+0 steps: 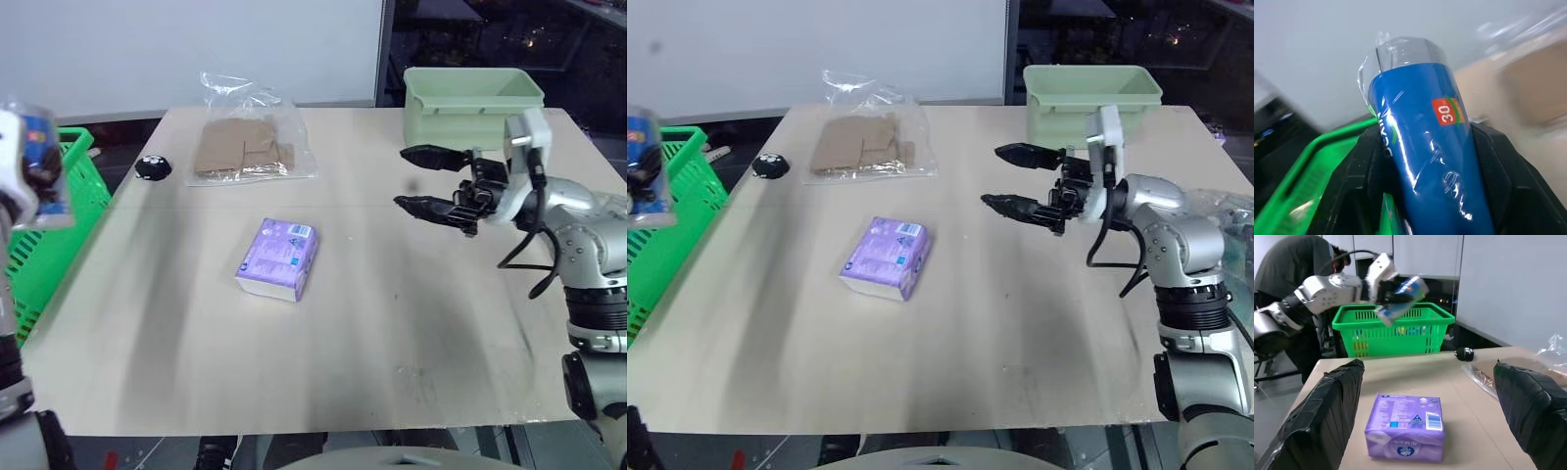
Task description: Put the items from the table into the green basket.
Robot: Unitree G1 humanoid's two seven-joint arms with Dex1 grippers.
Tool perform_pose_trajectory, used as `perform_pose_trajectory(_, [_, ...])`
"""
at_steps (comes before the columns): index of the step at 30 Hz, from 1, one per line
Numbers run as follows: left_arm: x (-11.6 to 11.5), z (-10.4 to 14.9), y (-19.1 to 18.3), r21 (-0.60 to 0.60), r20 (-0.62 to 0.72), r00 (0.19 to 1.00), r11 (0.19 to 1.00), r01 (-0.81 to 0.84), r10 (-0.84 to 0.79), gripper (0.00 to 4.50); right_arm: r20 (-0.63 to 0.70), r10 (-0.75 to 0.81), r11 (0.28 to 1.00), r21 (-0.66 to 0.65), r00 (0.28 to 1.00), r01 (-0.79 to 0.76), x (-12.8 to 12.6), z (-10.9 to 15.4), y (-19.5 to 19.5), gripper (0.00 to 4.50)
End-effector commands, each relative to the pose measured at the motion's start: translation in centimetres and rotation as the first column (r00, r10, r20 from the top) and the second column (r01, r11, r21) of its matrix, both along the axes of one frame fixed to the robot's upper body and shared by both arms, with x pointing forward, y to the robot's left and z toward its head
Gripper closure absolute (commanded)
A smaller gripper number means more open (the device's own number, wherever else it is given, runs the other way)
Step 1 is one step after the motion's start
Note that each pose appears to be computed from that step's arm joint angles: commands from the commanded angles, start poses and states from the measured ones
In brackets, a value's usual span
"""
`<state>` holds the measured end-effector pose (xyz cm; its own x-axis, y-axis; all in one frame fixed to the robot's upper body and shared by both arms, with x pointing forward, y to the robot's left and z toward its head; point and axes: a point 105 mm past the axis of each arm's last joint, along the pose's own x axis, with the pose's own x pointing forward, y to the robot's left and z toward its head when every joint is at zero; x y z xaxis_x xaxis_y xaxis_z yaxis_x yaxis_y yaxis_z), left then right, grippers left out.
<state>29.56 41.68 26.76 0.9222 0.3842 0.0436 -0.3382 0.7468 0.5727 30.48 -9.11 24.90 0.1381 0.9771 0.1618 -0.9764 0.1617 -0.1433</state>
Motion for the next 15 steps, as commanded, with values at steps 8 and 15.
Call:
perform_pose_trajectory(8, [-2.3,4.3,5.6,0.174,0.097,0.987,0.974,-0.143,0.127,2.31,0.078,0.026,0.999,0.022,0.997,-0.028,-0.8,1.8,1.1,0.0])
perform_pose_trajectory(15, [-3.7,4.0,9.2,0.258,0.052,0.97,0.935,-0.241,0.236,2.31,0.078,0.025,0.999,0.034,0.997,-0.028,-0.8,1.7,1.2,0.0])
